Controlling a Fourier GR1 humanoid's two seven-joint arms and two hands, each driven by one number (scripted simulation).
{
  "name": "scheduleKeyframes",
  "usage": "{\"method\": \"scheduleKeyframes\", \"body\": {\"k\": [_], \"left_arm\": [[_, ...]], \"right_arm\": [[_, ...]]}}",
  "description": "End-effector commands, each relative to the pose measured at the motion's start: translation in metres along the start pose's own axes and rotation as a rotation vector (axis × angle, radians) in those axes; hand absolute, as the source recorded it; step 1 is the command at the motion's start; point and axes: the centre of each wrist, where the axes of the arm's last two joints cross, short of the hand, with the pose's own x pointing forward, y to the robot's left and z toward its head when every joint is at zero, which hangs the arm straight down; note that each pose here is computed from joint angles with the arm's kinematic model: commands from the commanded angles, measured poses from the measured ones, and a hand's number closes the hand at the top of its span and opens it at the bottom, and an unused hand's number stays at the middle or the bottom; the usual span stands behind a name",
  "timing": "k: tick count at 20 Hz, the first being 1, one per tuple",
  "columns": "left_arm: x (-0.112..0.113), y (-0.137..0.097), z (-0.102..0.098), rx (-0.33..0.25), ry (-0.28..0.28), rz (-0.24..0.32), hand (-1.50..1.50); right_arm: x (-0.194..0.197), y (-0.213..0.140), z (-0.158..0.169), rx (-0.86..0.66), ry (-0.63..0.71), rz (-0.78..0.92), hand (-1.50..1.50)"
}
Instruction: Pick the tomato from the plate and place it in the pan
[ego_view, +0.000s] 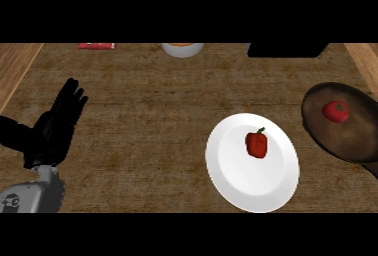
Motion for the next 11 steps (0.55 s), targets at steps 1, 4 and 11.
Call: {"method": "scheduleKeyframes", "body": {"k": [1, 4, 11], "left_arm": [[0.004, 0.008, 0.002, -0.005, -0.004, -0.003, 0.0], [0.001, -0.003, -0.008, 0.029, 0.003, 0.007, 0.0], [-0.003, -0.004, -0.007, 0.003, 0.01, 0.007, 0.0]], "right_arm": [[-0.007, -0.028, 0.031, 0.099, -0.082, -0.125, -1.5], [-0.01, -0.037, 0.045, 0.094, -0.088, -0.129, -1.5], [-0.016, -0.042, 0.058, 0.08, -0.083, -0.078, -1.5]]}}
